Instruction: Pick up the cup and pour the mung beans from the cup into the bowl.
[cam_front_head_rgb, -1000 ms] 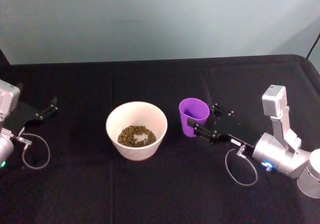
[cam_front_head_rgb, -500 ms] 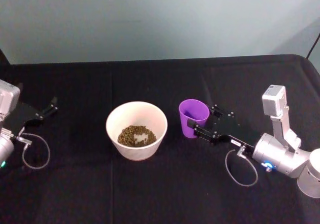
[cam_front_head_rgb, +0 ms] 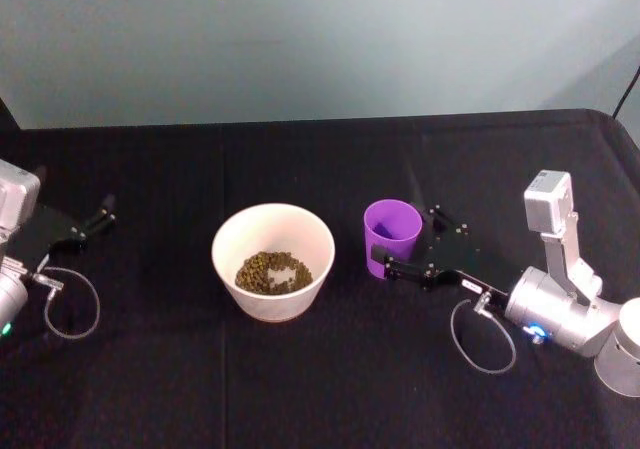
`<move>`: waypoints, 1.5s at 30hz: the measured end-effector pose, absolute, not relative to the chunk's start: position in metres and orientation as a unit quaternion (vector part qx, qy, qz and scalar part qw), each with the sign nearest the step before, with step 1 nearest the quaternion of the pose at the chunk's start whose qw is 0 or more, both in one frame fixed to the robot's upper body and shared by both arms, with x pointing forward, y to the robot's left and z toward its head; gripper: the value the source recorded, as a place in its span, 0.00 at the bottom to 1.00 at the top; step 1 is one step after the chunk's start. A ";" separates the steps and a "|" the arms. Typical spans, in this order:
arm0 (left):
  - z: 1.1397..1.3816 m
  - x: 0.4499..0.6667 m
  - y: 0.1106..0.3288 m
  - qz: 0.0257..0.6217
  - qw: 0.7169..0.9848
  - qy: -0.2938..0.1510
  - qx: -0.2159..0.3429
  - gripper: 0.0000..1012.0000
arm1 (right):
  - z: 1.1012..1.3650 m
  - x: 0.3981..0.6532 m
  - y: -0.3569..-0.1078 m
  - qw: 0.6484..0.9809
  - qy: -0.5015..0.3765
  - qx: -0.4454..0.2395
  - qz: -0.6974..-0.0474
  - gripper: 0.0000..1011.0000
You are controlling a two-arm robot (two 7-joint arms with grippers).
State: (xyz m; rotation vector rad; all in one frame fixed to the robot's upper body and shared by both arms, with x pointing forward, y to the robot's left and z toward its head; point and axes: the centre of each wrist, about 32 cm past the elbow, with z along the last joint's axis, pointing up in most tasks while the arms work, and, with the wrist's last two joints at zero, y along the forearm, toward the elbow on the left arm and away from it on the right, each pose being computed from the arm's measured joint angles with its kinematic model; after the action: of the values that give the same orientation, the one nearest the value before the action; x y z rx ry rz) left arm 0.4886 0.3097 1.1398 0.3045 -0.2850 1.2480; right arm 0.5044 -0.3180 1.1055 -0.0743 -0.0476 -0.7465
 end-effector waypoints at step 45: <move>1.140 0.489 0.310 0.580 0.791 -0.132 0.141 0.99 | 1.154 0.461 -0.336 0.874 -0.018 0.011 -0.486 0.99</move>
State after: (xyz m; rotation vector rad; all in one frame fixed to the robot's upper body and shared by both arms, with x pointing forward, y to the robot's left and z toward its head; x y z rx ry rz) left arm 0.4886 0.3097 1.1398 0.3044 -0.2851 1.2479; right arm 0.4615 -0.3358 1.1542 0.0223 -0.0372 -1.0154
